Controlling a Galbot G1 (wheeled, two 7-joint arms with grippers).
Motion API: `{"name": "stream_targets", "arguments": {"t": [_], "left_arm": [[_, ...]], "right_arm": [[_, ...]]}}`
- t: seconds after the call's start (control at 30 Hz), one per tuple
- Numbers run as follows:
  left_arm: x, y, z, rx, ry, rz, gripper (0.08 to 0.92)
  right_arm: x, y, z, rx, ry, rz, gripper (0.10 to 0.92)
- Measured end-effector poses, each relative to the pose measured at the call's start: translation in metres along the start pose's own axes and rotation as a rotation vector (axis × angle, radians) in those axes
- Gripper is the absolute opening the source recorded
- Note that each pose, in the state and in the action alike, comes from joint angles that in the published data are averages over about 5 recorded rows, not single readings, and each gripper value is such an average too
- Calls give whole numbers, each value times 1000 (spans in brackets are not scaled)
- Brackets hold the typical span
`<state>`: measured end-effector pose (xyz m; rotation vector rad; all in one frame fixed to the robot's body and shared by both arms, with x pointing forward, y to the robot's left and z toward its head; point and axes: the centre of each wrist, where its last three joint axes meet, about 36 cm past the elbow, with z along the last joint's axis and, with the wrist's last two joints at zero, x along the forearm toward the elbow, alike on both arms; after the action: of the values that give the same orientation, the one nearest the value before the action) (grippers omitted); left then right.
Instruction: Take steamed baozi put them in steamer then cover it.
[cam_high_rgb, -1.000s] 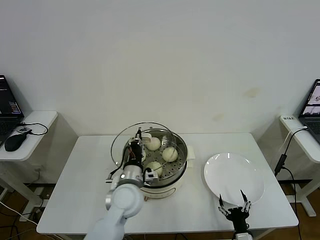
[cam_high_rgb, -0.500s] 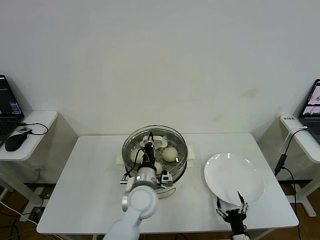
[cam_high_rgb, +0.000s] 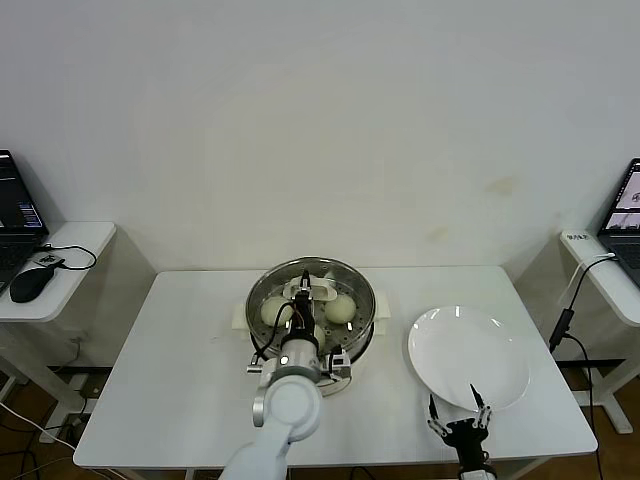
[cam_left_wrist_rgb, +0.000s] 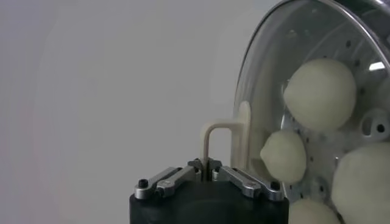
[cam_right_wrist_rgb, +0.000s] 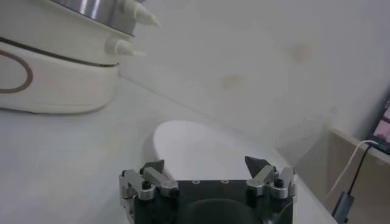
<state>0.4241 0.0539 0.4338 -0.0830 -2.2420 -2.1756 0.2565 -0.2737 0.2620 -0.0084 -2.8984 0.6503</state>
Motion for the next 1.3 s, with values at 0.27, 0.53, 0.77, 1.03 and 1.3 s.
{"name": "stream_targets", "arguments": {"t": [0.27, 0.53, 0.77, 1.03, 1.3], "left_arm": [[-2, -5, -2, -8, 2, 5, 127], [-4, -7, -3, -7, 3, 5, 129], [1, -7, -2, 10, -5, 9, 262], [18, -1, 8, 40, -20, -2, 487], [54, 14, 44, 137, -40, -37, 721]], "right_arm": [[1, 2, 0, 0, 0, -7, 823], [1, 4, 0, 1, 0, -13, 822], [1, 4, 0, 2, 0, -14, 823], [3, 5, -1, 3, 2, -19, 823], [6, 3, 0, 3, 7, -19, 823]]}}
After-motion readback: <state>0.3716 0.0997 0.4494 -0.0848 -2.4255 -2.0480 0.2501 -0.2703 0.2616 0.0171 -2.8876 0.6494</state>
